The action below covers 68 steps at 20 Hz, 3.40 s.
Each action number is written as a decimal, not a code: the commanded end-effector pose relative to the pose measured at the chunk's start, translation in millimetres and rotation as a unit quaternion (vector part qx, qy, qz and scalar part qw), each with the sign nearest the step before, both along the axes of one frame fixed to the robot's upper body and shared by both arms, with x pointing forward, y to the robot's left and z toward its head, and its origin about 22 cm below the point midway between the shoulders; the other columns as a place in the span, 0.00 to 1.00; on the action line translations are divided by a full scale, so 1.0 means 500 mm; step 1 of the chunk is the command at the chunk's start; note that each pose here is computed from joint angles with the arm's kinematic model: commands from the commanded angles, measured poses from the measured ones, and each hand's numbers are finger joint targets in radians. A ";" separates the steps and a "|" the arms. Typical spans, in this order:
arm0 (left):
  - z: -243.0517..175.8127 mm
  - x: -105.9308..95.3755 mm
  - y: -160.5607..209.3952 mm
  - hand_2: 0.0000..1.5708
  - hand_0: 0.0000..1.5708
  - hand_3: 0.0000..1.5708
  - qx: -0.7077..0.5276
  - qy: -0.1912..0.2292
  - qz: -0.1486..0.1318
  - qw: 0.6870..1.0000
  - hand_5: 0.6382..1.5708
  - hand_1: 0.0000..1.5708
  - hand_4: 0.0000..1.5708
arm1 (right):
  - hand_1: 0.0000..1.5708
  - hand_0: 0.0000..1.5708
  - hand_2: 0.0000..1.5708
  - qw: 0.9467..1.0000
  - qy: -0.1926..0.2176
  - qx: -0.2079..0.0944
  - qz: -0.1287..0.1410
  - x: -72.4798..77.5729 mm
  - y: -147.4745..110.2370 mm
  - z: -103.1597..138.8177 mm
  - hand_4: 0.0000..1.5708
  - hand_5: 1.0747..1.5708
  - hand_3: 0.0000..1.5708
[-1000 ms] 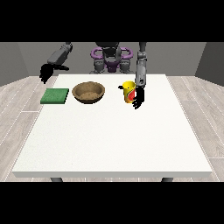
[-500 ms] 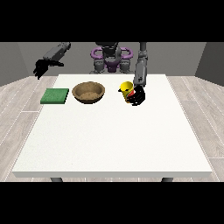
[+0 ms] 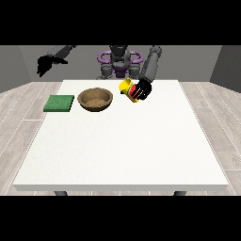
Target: Pick the cup and pour the ball into the bowl, then pick the bowl and place it on the pad
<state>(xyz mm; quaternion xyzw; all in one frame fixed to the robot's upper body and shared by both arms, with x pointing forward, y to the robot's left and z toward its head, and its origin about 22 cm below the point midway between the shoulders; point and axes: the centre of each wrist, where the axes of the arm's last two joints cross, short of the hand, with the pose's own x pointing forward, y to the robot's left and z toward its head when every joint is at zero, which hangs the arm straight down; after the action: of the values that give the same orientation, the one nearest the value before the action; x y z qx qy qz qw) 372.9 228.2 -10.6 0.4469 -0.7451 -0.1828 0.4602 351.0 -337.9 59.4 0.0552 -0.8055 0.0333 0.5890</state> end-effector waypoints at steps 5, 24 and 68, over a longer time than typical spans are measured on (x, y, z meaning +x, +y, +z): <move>-0.001 0.013 -0.208 1.00 0.85 1.00 0.124 0.059 -0.009 0.990 0.99 0.85 0.60 | 0.00 0.00 0.05 0.997 0.069 0.011 -0.025 -0.040 -0.043 -0.105 0.36 0.98 0.11; 0.151 0.021 -0.444 1.00 0.91 1.00 0.644 0.059 -0.052 0.761 0.85 0.91 0.77 | 0.00 0.00 0.00 0.992 0.120 0.012 -0.041 -0.037 -0.074 -0.147 0.48 0.93 0.15; 0.067 -0.069 -0.148 0.00 0.00 0.00 -0.305 0.146 -0.183 0.923 0.10 0.00 0.00 | 0.00 0.00 0.00 0.978 0.194 0.060 -0.056 0.036 0.195 -0.136 0.00 1.00 0.00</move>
<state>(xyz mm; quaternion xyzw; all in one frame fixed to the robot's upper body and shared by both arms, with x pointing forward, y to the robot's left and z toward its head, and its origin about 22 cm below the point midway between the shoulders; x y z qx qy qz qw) 336.8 130.1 39.0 0.1316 -0.7582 -0.1082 0.6294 370.4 -261.1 -7.8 0.0503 -0.6784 -0.0647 0.7301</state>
